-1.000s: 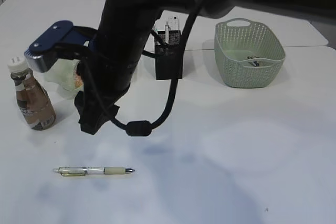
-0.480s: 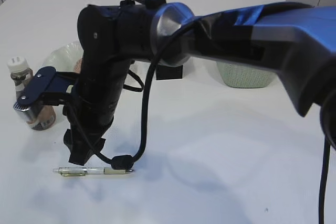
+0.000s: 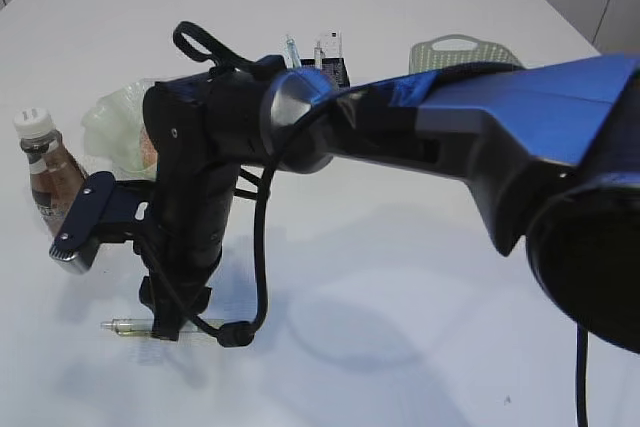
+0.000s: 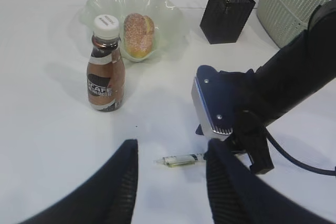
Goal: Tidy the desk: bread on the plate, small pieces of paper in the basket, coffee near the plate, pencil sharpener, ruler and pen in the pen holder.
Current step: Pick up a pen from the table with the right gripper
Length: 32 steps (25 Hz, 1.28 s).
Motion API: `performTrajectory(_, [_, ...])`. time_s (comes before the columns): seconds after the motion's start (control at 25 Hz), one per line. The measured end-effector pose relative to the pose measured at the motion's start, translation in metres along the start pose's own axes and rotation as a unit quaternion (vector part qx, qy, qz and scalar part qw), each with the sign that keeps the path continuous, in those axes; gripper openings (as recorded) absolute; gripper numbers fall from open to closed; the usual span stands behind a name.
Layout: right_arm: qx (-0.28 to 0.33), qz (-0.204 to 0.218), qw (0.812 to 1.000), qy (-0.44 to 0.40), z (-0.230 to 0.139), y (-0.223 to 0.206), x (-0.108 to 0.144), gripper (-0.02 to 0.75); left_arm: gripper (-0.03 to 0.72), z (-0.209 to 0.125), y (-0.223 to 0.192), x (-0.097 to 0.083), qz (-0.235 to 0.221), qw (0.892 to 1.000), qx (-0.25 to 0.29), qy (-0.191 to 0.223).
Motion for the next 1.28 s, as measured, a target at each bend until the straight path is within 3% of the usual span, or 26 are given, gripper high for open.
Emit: performTrajectory(1.28, [0.025,0.002,1.0,0.011,-0.01,-0.028,-0.003,0.373,0.3,-0.001,0.0,0.003,0.012,1.0,0.004,-0.012])
Point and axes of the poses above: a point on each arm's last joint axis where the gripper is mounted, y pointing back along that axis away from the gripper, x along the wrist's bending axis when the last joint is at zero, z = x × y, the point moved 2 cm from there along -y, pointing out along that axis toward the gripper, and after that the axes turned 2 degrees about -y, right-handed, at the moved point
